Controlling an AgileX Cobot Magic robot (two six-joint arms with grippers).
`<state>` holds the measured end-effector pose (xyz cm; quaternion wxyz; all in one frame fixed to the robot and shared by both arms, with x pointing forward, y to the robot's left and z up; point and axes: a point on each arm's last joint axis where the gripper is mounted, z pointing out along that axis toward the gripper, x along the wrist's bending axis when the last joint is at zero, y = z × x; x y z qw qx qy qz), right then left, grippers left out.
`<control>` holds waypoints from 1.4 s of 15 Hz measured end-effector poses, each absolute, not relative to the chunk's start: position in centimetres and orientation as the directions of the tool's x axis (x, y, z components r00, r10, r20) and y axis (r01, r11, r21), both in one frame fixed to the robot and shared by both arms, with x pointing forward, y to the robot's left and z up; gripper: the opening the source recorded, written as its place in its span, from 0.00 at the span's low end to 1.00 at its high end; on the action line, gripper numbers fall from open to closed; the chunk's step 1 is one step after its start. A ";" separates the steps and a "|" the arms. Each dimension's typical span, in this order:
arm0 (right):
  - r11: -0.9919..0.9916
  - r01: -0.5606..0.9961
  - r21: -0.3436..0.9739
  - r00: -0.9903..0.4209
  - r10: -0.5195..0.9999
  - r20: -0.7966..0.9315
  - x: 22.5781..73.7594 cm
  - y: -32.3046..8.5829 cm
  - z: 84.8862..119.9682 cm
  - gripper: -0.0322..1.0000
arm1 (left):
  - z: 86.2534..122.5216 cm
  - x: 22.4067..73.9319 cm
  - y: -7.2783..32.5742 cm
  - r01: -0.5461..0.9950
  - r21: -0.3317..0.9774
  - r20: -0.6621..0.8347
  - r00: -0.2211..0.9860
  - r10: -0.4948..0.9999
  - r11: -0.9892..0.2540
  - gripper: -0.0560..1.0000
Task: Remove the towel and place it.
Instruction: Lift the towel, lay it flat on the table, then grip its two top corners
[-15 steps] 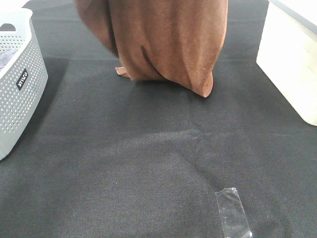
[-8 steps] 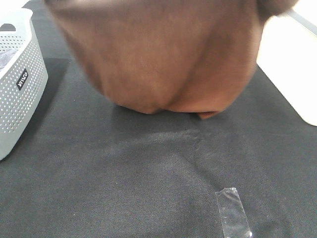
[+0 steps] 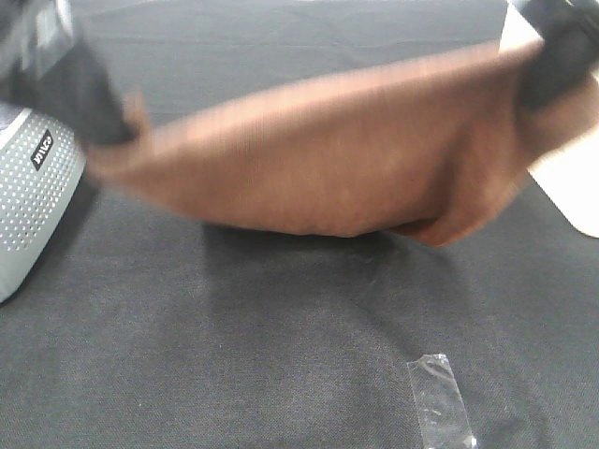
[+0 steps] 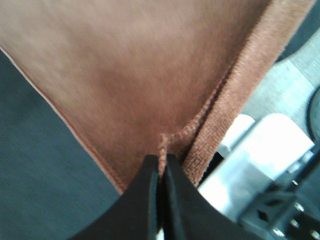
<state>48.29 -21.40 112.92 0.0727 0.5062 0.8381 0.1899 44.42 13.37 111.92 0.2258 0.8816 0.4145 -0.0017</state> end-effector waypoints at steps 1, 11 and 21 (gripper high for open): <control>0.409 0.823 0.393 -0.473 0.878 0.078 47.2 -21.7 112.8 0.03 | 111.3 43.5 13.2 0.738 0.379 -0.218 0.657 0.722 -0.558 0.05; 0.285 0.908 0.307 -0.366 0.896 0.250 38.9 -23.0 108.5 0.03 | 105.5 37.9 11.8 0.796 0.136 -0.365 0.594 0.717 -0.590 0.05; 0.220 0.974 0.047 -0.223 0.914 0.338 35.0 -23.5 101.4 0.03 | 102.1 36.4 12.3 0.822 -0.015 -0.389 0.520 0.760 -0.570 0.05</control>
